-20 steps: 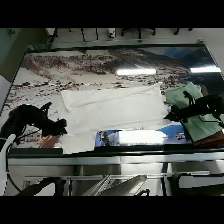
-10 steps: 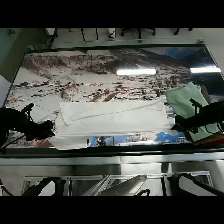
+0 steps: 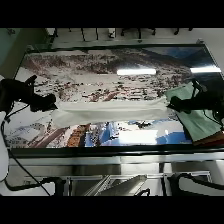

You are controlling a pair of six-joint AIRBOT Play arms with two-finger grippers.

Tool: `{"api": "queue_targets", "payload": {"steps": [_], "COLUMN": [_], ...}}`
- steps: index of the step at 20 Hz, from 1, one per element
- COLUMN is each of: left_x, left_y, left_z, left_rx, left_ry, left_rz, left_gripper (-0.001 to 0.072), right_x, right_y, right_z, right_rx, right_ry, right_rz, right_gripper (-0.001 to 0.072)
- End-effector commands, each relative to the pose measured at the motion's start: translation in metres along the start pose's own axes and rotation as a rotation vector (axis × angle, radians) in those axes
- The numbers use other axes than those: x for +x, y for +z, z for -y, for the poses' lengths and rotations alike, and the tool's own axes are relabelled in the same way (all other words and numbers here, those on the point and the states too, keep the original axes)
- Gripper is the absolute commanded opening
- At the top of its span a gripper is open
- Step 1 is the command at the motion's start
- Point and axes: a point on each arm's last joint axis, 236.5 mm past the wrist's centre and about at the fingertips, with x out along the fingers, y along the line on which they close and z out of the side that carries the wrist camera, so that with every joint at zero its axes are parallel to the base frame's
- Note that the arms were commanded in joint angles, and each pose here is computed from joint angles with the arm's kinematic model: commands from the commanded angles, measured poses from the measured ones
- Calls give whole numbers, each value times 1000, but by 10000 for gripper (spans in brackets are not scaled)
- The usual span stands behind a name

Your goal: Fold the shirts.

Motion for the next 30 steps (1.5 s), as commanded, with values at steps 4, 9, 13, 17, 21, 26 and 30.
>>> {"api": "queue_targets", "payload": {"steps": [4,9,13,17,21,26,30], "left_x": [71,95,72,44,24,12,16], "left_y": [51,55,70,79,88,88,83], "left_z": [17,29,51,61,69,75,94], "left_rx": [40,7,28,64,53,58,97], "left_ry": [-10,-57,-117,-123,-130,-135,-141], "left_rz": [-58,-139,-103,-74,-36,-13,-17], "left_gripper": [18,626,680,680,680,678,492], "right_x": [52,59,40,30,49,73,85], "right_y": [46,34,34,31,15,11,-2], "right_z": [4,11,7,27,47,43,40], "right_rx": [19,-7,-10,53,108,146,161], "right_ry": [-11,-14,23,32,32,105,137], "right_rz": [89,31,-32,-76,-145,-164,-214], "right_gripper": [30,37,459,542,535,497,280]}}
